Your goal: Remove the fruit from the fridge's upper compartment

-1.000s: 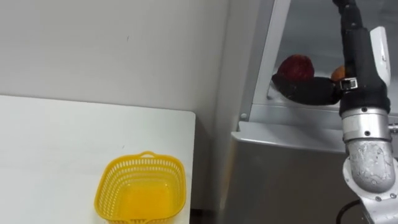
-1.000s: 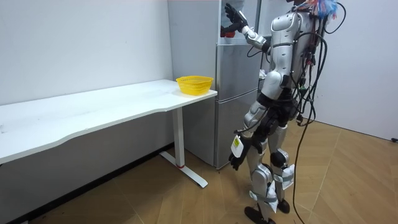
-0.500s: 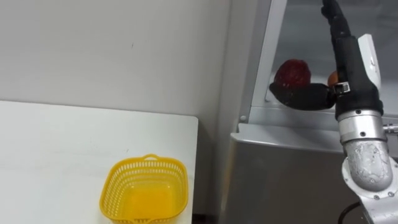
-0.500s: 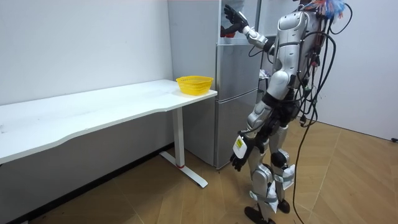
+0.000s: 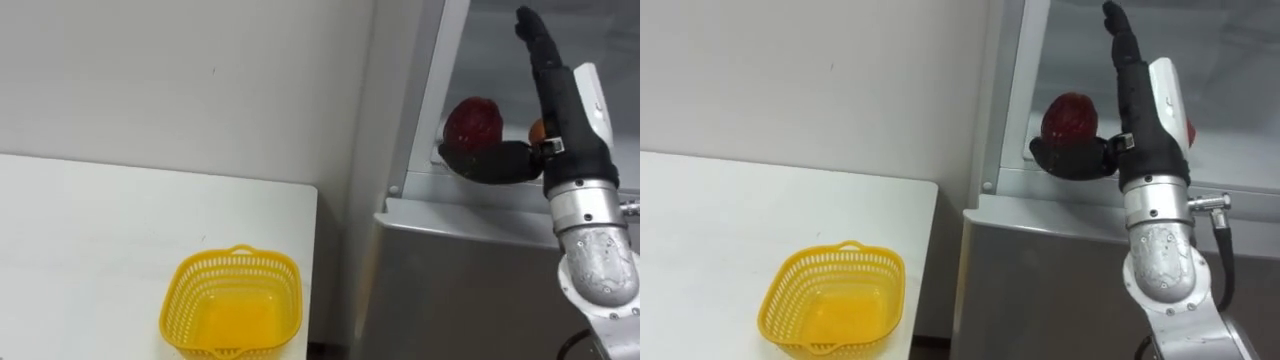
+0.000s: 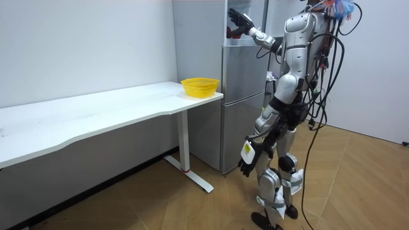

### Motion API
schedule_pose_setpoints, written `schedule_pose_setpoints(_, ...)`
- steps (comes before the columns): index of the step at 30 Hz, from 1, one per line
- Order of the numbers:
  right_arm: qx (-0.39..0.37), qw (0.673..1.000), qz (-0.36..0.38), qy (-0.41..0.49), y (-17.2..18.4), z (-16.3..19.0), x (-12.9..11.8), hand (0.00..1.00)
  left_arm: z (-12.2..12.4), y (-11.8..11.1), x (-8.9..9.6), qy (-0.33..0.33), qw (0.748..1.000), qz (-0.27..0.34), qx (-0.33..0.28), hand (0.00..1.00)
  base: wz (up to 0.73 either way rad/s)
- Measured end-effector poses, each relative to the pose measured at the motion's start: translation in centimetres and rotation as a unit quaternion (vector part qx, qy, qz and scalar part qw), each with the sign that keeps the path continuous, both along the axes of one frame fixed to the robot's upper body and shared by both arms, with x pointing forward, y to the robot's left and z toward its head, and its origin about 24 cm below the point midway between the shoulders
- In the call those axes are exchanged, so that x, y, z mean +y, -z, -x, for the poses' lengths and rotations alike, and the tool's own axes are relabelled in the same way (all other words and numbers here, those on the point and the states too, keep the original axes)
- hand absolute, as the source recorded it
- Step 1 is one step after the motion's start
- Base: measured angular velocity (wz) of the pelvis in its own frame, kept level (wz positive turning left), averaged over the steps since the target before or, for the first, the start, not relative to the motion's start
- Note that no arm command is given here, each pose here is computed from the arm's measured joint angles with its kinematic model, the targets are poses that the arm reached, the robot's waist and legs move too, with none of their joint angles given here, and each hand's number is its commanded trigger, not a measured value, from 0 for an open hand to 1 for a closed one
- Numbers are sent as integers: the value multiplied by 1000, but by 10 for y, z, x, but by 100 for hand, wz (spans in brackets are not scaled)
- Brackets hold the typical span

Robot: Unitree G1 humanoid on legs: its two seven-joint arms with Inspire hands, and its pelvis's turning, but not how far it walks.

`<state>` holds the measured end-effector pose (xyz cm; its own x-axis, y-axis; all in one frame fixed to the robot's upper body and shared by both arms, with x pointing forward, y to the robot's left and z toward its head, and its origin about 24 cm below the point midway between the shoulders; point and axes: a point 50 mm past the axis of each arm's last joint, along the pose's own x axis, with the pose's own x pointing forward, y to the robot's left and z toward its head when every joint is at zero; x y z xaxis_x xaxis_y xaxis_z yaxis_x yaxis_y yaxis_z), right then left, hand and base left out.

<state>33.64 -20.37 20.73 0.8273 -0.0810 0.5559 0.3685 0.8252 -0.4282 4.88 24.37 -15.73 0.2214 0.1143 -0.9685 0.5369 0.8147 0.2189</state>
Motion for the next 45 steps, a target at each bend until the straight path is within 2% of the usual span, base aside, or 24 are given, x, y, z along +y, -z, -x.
schedule_pose_setpoints(8,40,999,-26,-7,-4,-19,-6,0,5,1,-1,-5,1000,1,11,0,0)
schedule_pose_setpoints(21,104,994,-10,-21,-3,-33,-12,0,5,0,3,-18,999,1,30,0,0)
schedule_pose_setpoints(36,125,991,1,-39,-5,-34,-16,0,5,-1,8,-22,999,2,36,0,0)
schedule_pose_setpoints(45,155,985,-37,-61,-7,-40,-21,0,6,-1,9,-33,999,-1,38,0,-1)
